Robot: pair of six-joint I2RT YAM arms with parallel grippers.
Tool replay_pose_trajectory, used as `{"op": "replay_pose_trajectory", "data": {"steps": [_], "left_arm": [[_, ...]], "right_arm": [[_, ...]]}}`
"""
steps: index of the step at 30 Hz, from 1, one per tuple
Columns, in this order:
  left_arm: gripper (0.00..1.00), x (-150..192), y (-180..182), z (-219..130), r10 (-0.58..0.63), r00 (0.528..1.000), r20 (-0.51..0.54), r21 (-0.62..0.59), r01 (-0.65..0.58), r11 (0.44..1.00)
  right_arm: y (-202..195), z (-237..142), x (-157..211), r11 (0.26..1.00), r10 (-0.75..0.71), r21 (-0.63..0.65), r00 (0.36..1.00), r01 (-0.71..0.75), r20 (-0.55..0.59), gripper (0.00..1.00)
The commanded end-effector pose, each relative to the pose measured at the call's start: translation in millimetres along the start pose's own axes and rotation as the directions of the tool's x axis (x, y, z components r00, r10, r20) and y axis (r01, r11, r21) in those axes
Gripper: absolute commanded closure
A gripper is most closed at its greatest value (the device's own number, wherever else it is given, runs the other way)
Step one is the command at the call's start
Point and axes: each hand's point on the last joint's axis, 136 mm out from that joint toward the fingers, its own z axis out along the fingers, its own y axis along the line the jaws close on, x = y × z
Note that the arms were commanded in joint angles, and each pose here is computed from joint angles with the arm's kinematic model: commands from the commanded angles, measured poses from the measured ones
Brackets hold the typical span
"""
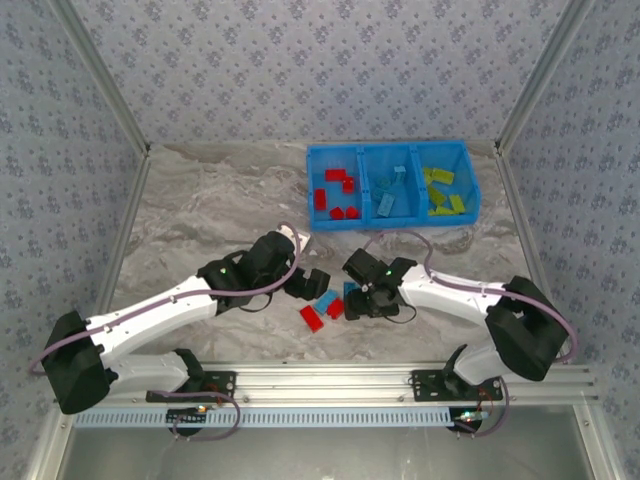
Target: Sort the legos into containers by color
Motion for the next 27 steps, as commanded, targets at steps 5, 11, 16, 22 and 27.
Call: {"op": "replay_pose_trajectory", "data": {"steps": [5, 11, 16, 22, 27], "left_arm": [[0.01, -5, 0, -5, 0.025, 1.0, 0.019, 0.01, -0.025, 1.0], [0.01, -1, 2, -4, 0.027, 1.0, 0.013, 0.001, -0.027, 1.0], [0.01, -2, 2, -4, 0.034, 0.999, 0.017, 0.001, -0.034, 0.999], [0.01, -4, -34, -13, 0.149, 0.987, 0.064, 0.207, -0.159, 0.965], [0.01, -1, -77, -30, 0.26, 0.956, 0.137, 0.413, -0.294, 0.862]], "right_arm": [[-16, 14, -22, 0.991, -0.02, 0.135, 0.996, 0.008, 0.083, 0.33], [-26, 18, -19, 0.983, 0.004, 0.182, 0.996, -0.019, 0.085, 0.52], [-37, 10, -14, 0.978, 0.034, 0.2, 0.994, -0.055, 0.106, 0.66], [-64, -21, -12, 0.951, 0.112, 0.266, 0.978, -0.157, 0.177, 0.74], [-69, -61, -34, 0.962, 0.18, 0.146, 0.938, -0.23, 0.295, 0.74]]}}
